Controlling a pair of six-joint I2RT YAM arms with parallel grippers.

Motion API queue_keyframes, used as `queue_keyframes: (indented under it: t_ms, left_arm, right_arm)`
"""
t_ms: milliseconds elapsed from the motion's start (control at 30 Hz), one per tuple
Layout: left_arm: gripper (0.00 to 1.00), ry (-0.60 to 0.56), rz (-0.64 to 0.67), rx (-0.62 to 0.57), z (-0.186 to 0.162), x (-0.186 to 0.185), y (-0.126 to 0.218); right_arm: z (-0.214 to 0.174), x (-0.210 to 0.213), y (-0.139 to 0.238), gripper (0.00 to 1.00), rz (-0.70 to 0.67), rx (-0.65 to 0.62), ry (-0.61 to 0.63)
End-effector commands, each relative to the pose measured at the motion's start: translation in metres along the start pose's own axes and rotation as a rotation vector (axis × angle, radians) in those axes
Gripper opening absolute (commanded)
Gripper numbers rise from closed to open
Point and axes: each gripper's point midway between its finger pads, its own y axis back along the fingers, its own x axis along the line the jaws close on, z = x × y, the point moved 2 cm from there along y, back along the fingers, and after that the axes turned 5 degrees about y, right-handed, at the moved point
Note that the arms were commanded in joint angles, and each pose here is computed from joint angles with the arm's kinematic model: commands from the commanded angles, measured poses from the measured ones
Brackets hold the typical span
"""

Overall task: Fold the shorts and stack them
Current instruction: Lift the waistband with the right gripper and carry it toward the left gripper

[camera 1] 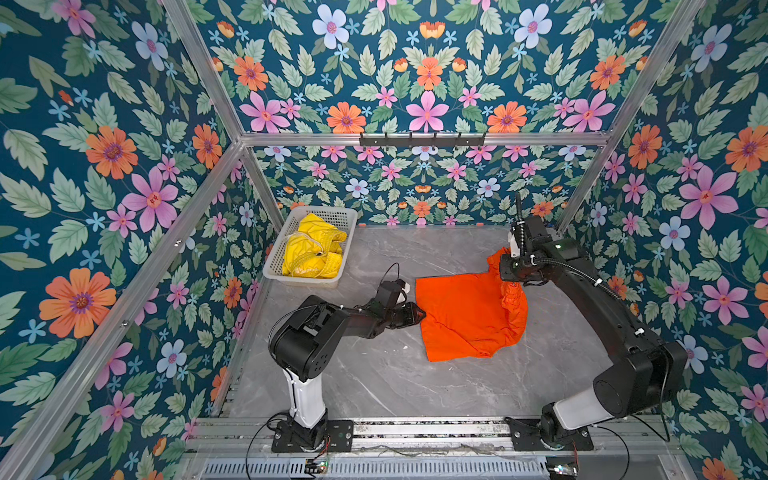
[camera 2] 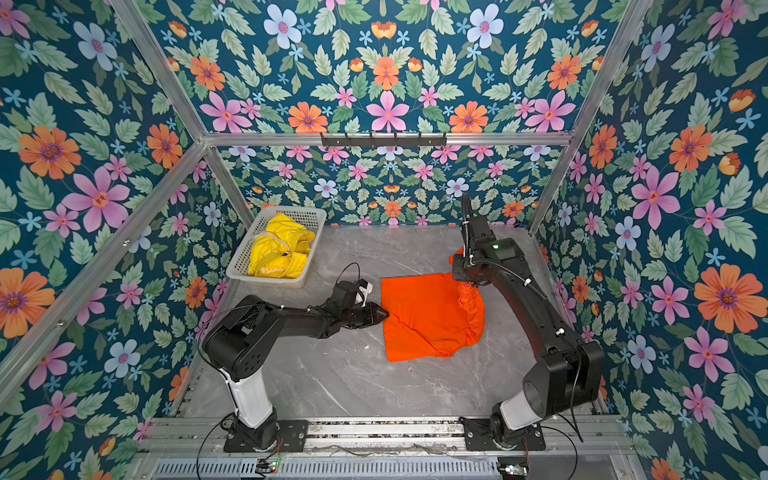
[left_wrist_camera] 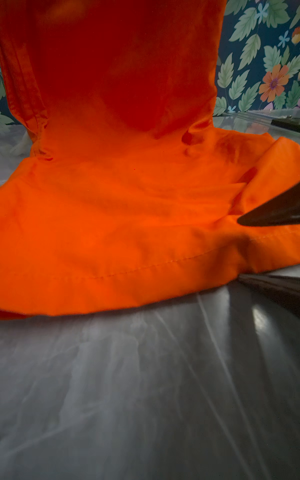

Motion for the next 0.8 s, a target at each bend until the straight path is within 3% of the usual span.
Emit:
queue_keyframes:
  t_ms: [0, 167, 467, 767]
  left_arm:
    - [0.27, 0.019, 0.036, 0.023, -0.006, 0.01, -0.005]
    - [0.21, 0.026, 0.044, 0.031, -0.007, 0.014, -0.01]
    - [0.21, 0.024, 0.056, 0.031, -0.006, 0.016, -0.012]
    - [0.22, 0.025, 0.063, 0.033, -0.006, 0.017, -0.013]
  right_arm:
    - [0.003, 0.005, 0.003, 0.17, -0.076, -0.017, 0.041]
    - [0.002, 0.042, -0.004, 0.16, -0.069, -0.016, 0.132]
    - [-0.01, 0.105, -0.028, 0.16, -0.037, 0.025, 0.247]
    - [-0.037, 0.149, -0.063, 0.17, 0.017, 0.121, 0.265]
